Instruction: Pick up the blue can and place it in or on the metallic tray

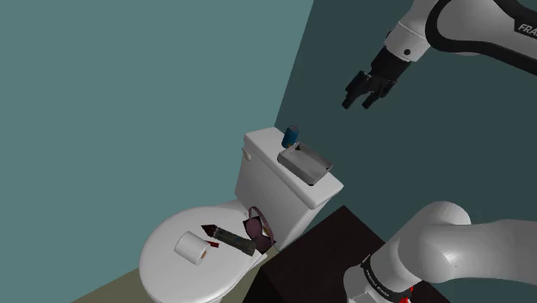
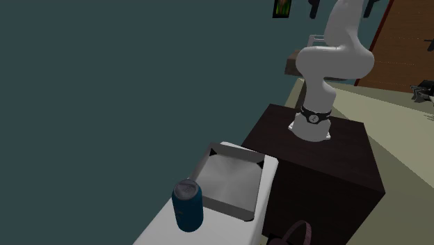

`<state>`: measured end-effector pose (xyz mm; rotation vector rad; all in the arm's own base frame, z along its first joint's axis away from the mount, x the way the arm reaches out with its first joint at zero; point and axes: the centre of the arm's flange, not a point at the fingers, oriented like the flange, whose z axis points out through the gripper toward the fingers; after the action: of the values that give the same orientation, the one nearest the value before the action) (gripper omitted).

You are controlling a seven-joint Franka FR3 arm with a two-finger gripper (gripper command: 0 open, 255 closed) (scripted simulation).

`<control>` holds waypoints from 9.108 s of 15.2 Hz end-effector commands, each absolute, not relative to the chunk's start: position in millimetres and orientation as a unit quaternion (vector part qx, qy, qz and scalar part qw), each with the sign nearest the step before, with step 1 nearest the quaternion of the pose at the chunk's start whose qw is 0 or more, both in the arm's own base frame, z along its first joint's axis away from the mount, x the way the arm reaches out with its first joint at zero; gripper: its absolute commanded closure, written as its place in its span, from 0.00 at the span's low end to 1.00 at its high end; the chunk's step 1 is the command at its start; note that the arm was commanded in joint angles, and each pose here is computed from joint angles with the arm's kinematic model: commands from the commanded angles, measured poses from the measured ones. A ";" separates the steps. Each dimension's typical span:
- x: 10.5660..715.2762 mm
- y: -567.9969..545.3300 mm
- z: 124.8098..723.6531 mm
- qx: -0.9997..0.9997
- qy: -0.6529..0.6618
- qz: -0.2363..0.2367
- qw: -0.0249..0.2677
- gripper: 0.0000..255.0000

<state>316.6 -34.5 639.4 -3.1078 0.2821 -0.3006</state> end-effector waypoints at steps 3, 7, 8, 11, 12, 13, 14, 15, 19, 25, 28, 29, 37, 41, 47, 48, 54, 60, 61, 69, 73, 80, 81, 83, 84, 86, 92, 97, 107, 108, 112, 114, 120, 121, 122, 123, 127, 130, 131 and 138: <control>337.2 -44.4 624.4 -0.992 0.092 -0.091 0.003 0.00; 377.8 -64.4 593.7 -0.992 0.095 -0.081 0.002 0.00; 387.8 -69.5 586.0 -0.992 0.096 -0.078 0.001 0.00; 417.6 -84.7 562.3 -0.993 0.099 -0.071 0.001 0.00; 427.5 -89.8 554.3 -0.993 0.100 -0.068 0.000 0.00; 437.3 -95.0 546.2 -0.993 0.101 -0.066 0.000 0.00; 447.0 -100.1 538.2 -0.993 0.102 -0.063 0.000 0.00; 456.7 -105.3 530.0 -0.993 0.103 -0.061 0.000 0.00; 494.9 -126.1 497.0 -0.993 0.106 -0.051 -0.002 0.00; 550.8 -157.9 445.9 -0.993 0.112 -0.036 -0.003 0.00; 578.0 -174.0 419.8 -0.993 0.114 -0.028 -0.004 0.00; 586.9 -179.4 411.0 -0.993 0.115 -0.026 -0.004 0.00; 656.6 -223.1 339.0 -0.992 0.122 -0.006 -0.006 0.00; 659.2 -224.9 320.5 -0.992 0.122 -0.005 -0.006 0.00; 659.4 -225.3 296.3 -0.992 0.122 -0.005 -0.006 0.00; 659.4 -225.3 296.3 -0.992 0.122 -0.005 -0.006 0.00; 659.4 -225.3 296.3 -0.992 0.122 -0.005 -0.006 1.00; 659.3 -225.2 296.6 -0.992 0.122 -0.005 -0.006 1.00; 659.4 -225.2 296.6 -0.992 0.122 -0.005 -0.006 1.00; 659.4 -225.3 328.0 -0.992 0.122 -0.005 -0.006 1.00; 659.4 -225.3 349.1 -0.992 0.122 -0.005 -0.006 1.00; 659.4 -225.3 386.1 -0.992 0.122 -0.005 -0.006 1.00; 659.4 -225.3 391.4 -0.992 0.122 -0.005 -0.006 1.00; 659.4 -225.3 401.9 -0.992 0.122 -0.005 -0.006 1.00; 659.4 -225.3 407.2 -0.992 0.122 -0.005 -0.006 1.00; 659.4 -225.3 416.3 -0.992 0.122 -0.005 -0.006 1.00; 582.6 -211.8 430.0 -0.992 0.122 -0.005 -0.006 1.00; 518.6 -200.6 441.3 -0.992 0.122 -0.005 -0.006 1.00; 506.1 -198.4 396.0 -0.992 0.122 -0.005 -0.006 1.00; 506.1 -198.4 390.7 -0.992 0.122 -0.005 -0.006 1.00; 506.1 -198.4 369.6 -0.992 0.122 -0.005 -0.006 1.00; 506.1 -198.4 359.1 -0.992 0.122 -0.005 -0.006 1.00; 506.1 -198.4 346.3 -0.992 0.122 -0.005 -0.006 1.00; 506.1 -198.4 346.3 -0.992 0.122 -0.005 -0.006 1.00; 506.1 -198.4 346.3 -0.992 0.122 -0.005 -0.006 1.00; 506.1 -198.4 346.3 -0.992 0.122 -0.005 -0.006 1.00; 506.1 -198.4 346.3 -0.992 0.122 -0.005 -0.006 0.00; 506.1 -198.4 346.3 -0.992 0.122 -0.005 -0.006 0.00; 506.0 -198.2 359.5 -0.992 0.122 -0.005 -0.006 0.00; 505.7 -197.7 396.3 -0.992 0.122 -0.005 -0.006 0.00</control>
<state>505.5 -197.7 395.7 -3.1307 0.3861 -0.0171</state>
